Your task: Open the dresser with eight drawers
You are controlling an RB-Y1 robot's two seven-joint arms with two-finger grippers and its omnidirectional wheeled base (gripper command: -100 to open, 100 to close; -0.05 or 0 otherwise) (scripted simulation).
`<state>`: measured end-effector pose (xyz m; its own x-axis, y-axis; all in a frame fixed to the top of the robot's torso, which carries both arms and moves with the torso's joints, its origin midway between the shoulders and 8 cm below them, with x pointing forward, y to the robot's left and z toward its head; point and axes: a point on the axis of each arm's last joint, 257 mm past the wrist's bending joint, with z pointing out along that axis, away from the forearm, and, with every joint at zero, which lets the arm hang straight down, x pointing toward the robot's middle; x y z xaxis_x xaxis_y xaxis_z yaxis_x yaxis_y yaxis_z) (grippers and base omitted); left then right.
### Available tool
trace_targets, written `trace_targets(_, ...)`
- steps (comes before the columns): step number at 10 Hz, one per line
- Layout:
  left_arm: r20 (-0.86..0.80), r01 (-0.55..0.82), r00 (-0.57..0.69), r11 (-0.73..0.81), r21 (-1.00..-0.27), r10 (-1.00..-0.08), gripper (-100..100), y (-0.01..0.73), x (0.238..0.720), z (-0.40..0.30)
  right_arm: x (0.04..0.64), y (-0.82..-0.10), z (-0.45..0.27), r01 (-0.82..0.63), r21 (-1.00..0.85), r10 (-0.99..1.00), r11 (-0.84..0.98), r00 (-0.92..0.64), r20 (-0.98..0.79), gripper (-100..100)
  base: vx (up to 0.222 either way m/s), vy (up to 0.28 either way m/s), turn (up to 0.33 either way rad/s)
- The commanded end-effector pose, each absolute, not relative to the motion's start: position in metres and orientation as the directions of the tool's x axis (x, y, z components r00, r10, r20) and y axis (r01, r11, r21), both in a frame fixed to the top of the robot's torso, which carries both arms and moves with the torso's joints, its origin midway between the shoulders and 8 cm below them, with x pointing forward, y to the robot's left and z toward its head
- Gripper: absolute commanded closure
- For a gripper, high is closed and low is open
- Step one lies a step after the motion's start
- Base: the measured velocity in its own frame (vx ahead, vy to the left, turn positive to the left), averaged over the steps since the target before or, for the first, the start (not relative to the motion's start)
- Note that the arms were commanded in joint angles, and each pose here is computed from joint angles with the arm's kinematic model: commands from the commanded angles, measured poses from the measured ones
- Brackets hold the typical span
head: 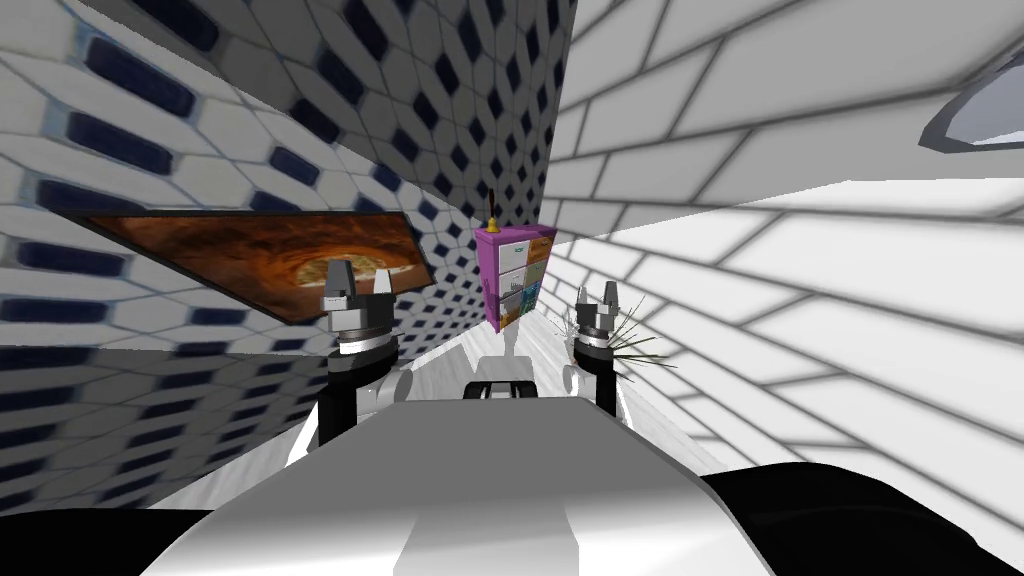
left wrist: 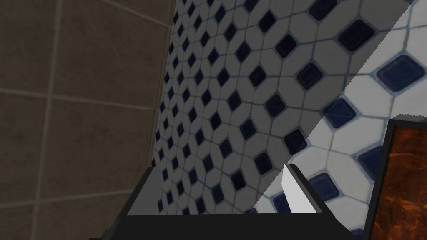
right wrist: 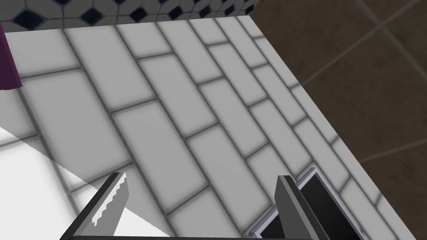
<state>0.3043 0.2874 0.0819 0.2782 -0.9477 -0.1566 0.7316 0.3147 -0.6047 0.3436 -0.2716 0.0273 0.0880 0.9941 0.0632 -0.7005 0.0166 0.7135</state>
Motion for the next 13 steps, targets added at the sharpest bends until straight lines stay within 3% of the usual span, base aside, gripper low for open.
trace_targets(1, -0.157, 0.732, 0.278, 0.315, -0.605, -0.948, 0, 0.287, 0.304, 0.082, 0.344, -0.272, 0.027, -0.700, 0.713, 0.994, 0.017, 0.088, 0.063, 0, 0.000, 0.000, 0.000)
trace_targets(2, -0.157, 0.732, 0.278, 0.315, -0.605, -0.948, 0, 0.287, 0.304, 0.082, 0.347, -0.262, 0.026, -0.693, 0.719, 0.998, 0.051, 0.070, -0.002, -100, 0.024, 0.008, -0.021)
trace_targets(13, -0.157, 0.731, 0.278, 0.315, -0.605, -0.948, 0, 0.287, 0.304, 0.082, 0.390, -0.180, 0.010, -0.671, 0.613, 0.865, 0.417, 0.088, -0.493, -100, 0.089, 0.034, -0.039)
